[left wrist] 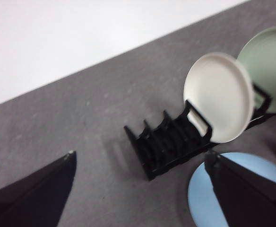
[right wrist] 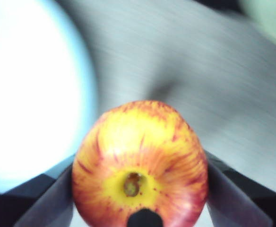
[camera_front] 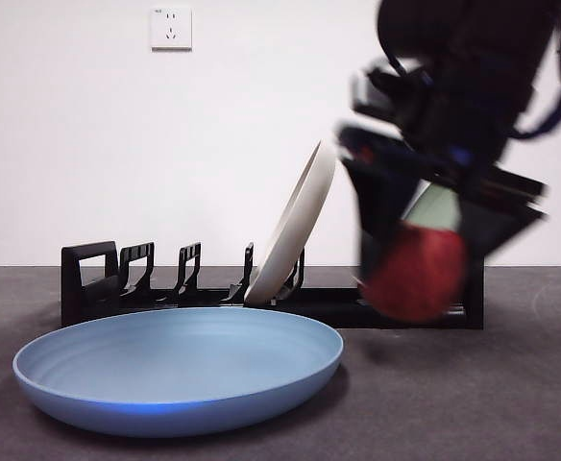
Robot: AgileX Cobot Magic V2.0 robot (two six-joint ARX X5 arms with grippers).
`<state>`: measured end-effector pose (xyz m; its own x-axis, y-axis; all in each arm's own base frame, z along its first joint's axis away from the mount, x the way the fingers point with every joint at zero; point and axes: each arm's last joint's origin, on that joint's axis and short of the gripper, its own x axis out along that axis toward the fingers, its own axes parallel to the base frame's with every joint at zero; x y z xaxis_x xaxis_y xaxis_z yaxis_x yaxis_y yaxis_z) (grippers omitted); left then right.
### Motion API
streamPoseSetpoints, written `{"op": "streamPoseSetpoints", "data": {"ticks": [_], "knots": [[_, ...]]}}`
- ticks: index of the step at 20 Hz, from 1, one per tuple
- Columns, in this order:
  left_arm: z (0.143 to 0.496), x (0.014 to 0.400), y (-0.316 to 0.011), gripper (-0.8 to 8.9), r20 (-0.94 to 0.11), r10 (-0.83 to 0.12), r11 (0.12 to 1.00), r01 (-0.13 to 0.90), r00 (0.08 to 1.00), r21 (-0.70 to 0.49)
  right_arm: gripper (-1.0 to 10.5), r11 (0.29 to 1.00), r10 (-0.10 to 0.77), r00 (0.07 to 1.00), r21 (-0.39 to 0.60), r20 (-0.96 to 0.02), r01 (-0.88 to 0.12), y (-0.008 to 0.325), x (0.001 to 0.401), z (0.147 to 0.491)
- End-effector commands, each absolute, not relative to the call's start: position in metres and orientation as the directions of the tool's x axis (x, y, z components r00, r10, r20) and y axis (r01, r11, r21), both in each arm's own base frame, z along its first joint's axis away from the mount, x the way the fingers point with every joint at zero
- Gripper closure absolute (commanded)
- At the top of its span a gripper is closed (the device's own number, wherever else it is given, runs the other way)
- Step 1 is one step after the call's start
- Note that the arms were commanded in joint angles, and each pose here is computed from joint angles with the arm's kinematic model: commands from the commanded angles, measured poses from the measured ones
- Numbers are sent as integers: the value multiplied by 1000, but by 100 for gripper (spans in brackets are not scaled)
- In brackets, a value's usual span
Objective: Take the blue plate from the plate rack,put the plate on the table,take the apple from the table,put the apple in the plate
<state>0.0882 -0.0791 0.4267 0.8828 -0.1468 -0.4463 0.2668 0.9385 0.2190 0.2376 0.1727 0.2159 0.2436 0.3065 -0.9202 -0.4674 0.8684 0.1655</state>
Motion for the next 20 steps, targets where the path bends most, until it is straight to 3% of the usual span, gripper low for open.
{"op": "streamPoseSetpoints", "data": {"ticks": [1, 5, 9, 15, 20], "knots": [[400, 100, -83, 451, -483, -20, 953, 163, 875, 256, 958, 823, 383, 263, 198, -885, -533, 194, 232, 237], [371, 103, -69, 451, -524, 101, 965, 44, 845, 257, 959, 730, 499, 300, 208, -813, -651, 235, 219, 264], [356, 90, -48, 451, -520, 153, 975, -42, 840, 218, 959, 678, 563, 310, 213, -766, -703, 264, 219, 267], [354, 51, -17, 451, -509, 156, 988, -136, 847, 77, 959, 683, 495, 247, 196, -833, -704, 287, 235, 217], [347, 35, -3, 451, -546, 181, 983, -166, 818, 78, 958, 683, 425, 192, 175, -884, -709, 297, 238, 181]]}}
